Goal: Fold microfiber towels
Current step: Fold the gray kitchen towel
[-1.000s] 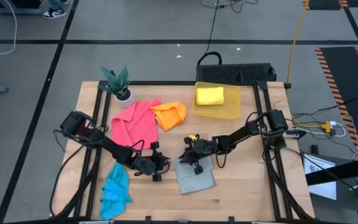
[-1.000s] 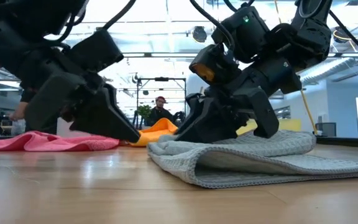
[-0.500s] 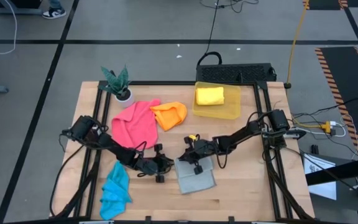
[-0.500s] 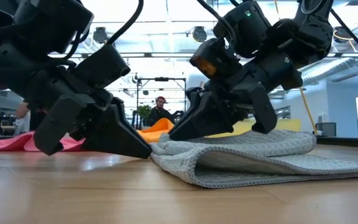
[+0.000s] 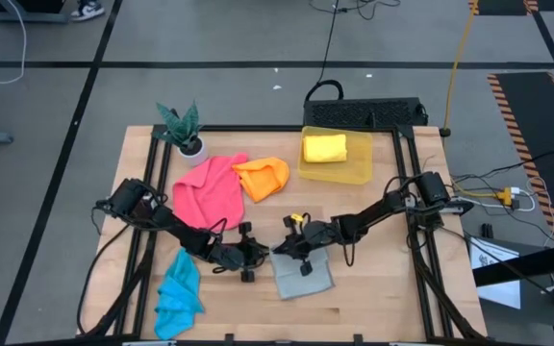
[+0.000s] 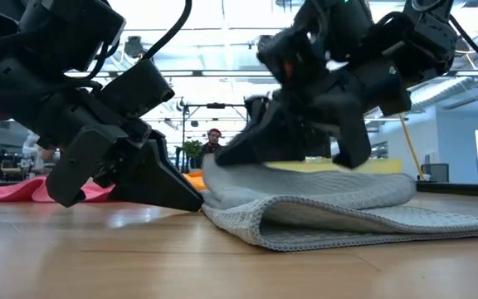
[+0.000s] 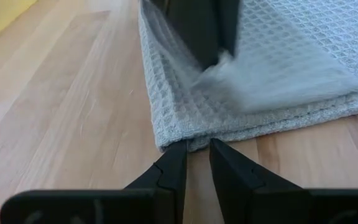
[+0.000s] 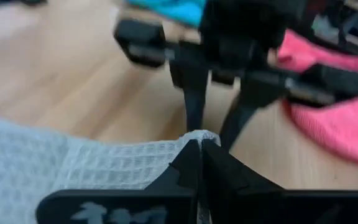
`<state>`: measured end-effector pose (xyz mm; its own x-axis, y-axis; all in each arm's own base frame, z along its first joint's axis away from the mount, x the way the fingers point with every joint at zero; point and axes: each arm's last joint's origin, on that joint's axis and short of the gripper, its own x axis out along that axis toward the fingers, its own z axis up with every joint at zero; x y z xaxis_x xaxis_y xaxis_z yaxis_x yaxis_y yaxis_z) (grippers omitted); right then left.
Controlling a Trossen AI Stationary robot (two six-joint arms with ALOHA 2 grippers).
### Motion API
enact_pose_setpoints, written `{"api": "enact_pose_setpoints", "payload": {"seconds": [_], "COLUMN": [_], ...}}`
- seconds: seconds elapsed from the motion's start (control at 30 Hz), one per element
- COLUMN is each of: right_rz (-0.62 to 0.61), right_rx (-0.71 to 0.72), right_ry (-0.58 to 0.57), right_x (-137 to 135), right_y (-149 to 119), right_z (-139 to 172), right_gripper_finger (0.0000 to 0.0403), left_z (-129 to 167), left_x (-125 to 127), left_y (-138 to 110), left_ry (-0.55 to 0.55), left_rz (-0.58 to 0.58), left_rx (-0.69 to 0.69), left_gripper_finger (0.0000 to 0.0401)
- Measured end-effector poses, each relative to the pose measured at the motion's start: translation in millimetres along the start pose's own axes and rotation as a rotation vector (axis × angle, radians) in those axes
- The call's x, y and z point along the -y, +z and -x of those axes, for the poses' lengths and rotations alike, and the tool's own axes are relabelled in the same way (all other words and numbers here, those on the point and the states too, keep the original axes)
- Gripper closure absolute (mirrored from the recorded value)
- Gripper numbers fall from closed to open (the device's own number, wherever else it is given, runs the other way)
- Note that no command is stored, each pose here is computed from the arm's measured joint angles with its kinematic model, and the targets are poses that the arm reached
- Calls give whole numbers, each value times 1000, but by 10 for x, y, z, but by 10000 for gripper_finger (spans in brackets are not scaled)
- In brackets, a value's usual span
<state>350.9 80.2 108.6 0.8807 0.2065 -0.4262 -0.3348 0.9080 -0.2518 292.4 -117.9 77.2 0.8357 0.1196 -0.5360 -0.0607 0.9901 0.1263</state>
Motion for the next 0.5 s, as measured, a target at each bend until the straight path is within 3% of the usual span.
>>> {"api": "enact_pose_setpoints", "payload": {"seconds": [0.5], "right_rz": [-74], "right_rx": [-24], "right_ry": [-27], "right_x": [81], "right_y": [-42], "right_z": [1], "right_gripper_finger": [400], "left_z": [-2], "left_x": [-2], "left_y": [2], "left_ry": [0], "left_rz": [5], "left_rx": [4], "left_gripper_finger": [325]}}
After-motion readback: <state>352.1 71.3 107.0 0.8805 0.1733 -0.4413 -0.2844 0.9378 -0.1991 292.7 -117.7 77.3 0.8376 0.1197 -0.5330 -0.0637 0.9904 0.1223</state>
